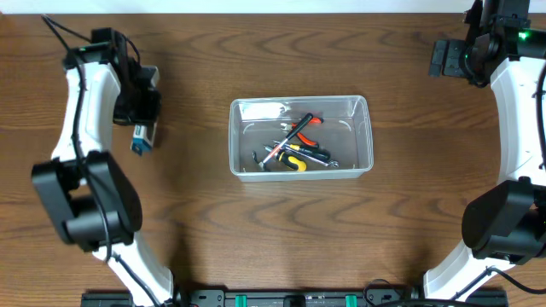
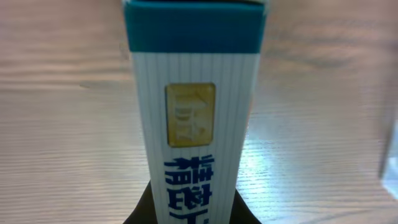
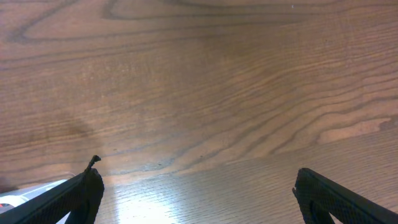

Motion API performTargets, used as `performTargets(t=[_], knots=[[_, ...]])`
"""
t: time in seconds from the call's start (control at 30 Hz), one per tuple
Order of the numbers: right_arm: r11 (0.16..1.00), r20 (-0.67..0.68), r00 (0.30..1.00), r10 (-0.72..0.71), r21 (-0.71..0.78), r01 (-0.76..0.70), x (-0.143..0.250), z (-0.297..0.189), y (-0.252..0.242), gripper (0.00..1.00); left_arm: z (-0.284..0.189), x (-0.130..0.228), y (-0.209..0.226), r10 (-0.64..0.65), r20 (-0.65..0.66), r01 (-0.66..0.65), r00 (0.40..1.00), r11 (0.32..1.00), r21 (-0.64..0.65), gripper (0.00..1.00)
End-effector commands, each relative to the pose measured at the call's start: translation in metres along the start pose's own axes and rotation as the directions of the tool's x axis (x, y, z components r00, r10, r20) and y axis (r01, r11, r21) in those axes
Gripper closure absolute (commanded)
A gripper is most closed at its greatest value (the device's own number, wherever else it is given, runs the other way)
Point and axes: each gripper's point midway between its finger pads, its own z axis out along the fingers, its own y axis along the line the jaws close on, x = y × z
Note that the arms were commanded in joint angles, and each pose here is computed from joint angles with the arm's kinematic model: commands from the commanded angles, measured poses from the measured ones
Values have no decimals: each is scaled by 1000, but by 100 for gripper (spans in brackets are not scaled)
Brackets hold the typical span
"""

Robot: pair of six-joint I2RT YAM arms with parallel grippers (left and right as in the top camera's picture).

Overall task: Pack container
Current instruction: 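Carry the box over the container and lower it inside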

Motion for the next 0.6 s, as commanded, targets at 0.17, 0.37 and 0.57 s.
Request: performTargets(t=[0.17,0.37,0.57], knots=[[1000,-1,1000,5,-5,-5,0,1,1,1,-107,-25,-57,133,295,-124,946,991,-48,94],[1000,-1,1000,5,-5,-5,0,1,1,1,-135,-21,-132,298,367,-303,881,952,-47,94],[1000,-1,1000,5,-5,-5,0,1,1,1,-139,-10,-206,448,386,-475,806,879,-29,94]])
